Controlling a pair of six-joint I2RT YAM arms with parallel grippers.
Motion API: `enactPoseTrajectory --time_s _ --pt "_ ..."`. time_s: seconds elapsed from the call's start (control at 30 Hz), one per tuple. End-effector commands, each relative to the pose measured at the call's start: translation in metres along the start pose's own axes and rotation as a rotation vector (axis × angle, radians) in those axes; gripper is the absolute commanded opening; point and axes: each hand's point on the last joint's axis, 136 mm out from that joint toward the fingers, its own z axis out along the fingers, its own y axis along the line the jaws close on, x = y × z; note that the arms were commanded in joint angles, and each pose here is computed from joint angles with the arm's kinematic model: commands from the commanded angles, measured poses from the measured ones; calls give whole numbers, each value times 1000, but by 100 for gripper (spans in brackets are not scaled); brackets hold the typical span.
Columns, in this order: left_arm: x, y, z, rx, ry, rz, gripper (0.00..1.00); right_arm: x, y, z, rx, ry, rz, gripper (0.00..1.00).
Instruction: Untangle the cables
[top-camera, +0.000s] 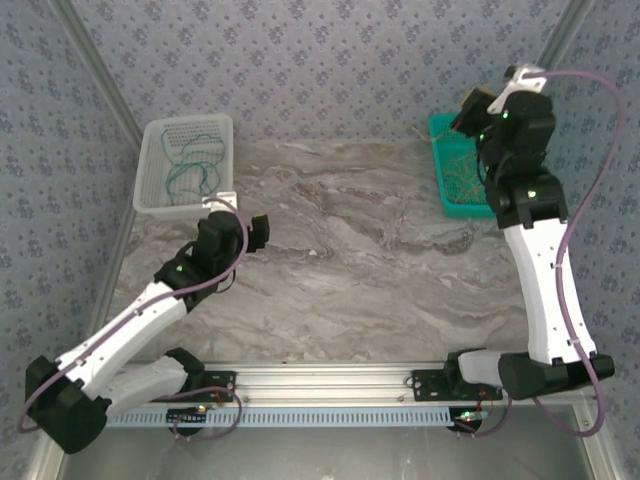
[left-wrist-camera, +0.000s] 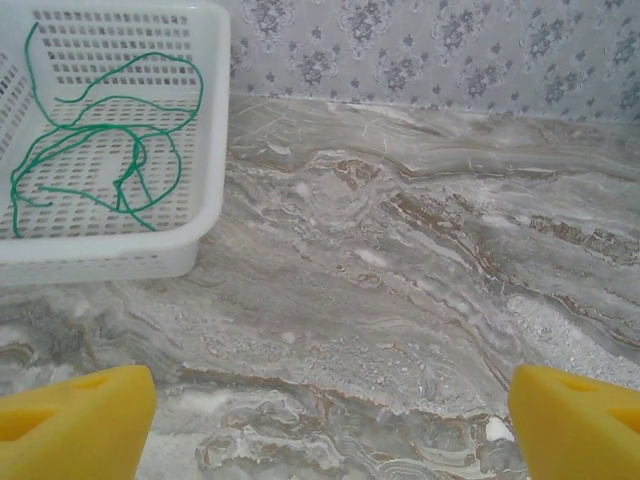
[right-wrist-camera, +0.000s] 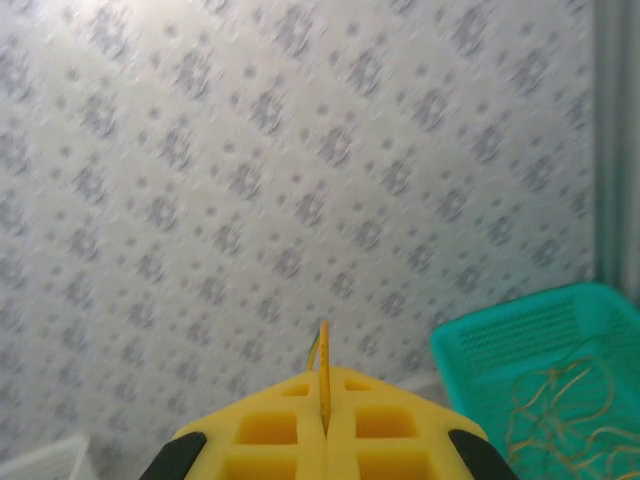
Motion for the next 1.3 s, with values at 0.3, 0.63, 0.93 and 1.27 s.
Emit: enactPoseTrajectory --time_s 0.3,0.63,0.93,1.27 --pt "28 8 8 -15 15 -29 90 7 -108 77 365 -93 -2 0" --pt "41 15 13 -41 38 23 94 100 -180 115 428 -60 46 0" --pt "42 7 20 -23 47 3 94 84 -158 107 347 -64 45 0" --pt "37 1 23 -4 44 9 94 10 -95 69 217 -200 -21 0"
